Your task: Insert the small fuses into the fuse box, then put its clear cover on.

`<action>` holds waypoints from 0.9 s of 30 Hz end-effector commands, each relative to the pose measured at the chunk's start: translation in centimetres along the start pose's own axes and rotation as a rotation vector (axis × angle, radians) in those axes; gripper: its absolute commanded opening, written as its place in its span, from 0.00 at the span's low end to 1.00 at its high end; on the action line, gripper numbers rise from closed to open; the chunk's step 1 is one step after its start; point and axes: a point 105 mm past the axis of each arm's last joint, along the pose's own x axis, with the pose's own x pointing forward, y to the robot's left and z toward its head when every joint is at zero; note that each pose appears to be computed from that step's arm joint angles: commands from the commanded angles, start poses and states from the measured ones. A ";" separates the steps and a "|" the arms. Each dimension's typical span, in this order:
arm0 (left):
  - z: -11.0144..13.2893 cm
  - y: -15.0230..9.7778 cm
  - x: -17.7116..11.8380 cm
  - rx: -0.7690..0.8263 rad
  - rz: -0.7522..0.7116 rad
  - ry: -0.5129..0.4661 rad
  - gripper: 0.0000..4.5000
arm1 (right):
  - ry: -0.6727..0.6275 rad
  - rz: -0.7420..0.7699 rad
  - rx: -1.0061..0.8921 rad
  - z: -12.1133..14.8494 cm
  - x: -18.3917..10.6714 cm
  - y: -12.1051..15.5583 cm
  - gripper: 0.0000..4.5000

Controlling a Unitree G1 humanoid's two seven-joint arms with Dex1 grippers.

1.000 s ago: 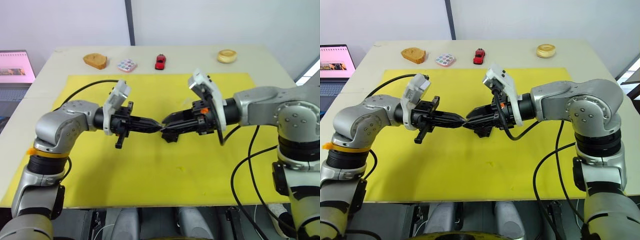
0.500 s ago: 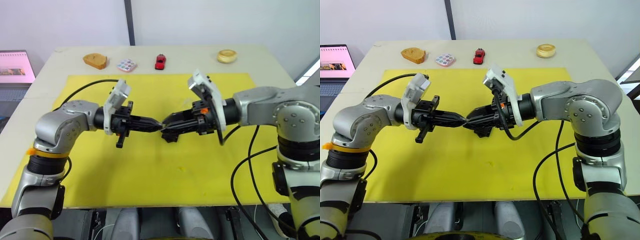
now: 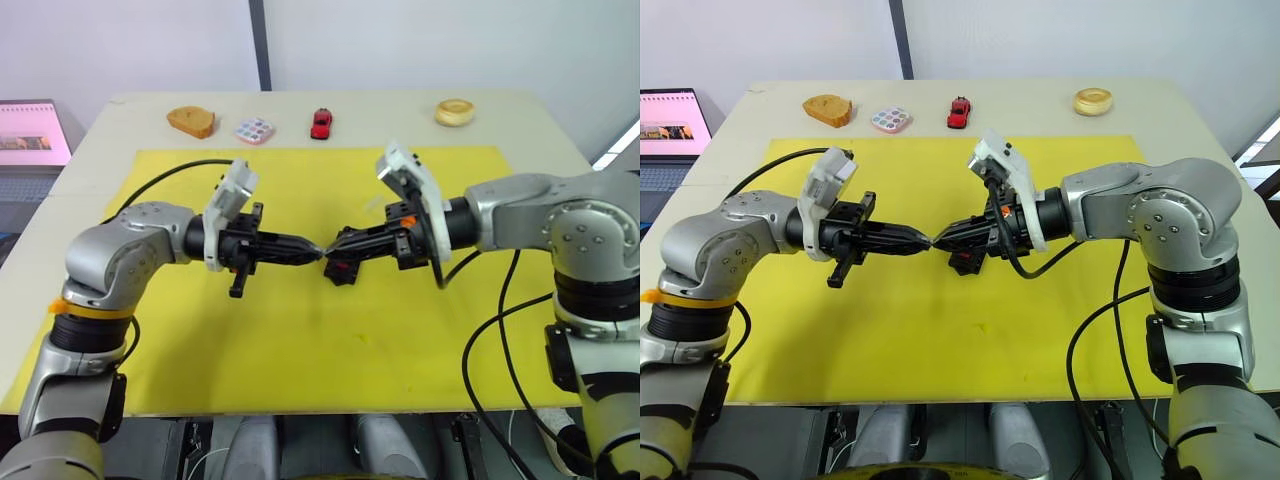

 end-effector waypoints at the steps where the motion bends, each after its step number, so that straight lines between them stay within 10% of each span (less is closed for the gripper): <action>1: 0.2 -0.7 0.5 0.038 -0.026 0.014 0.00 | -0.033 0.041 -0.063 1.3 -0.1 1.0 0.00; 8: 0.1 -0.5 0.4 0.031 -0.019 0.017 0.00 | -0.032 0.029 -0.087 1.4 -0.4 1.0 0.00; 13: 0.2 -0.4 0.4 0.039 -0.017 0.012 0.00 | -0.034 0.018 -0.089 1.5 -0.6 0.9 0.37; 27: 0.2 -0.5 0.4 0.040 -0.020 0.010 0.00 | -0.025 0.032 -0.067 1.0 -0.1 0.9 0.37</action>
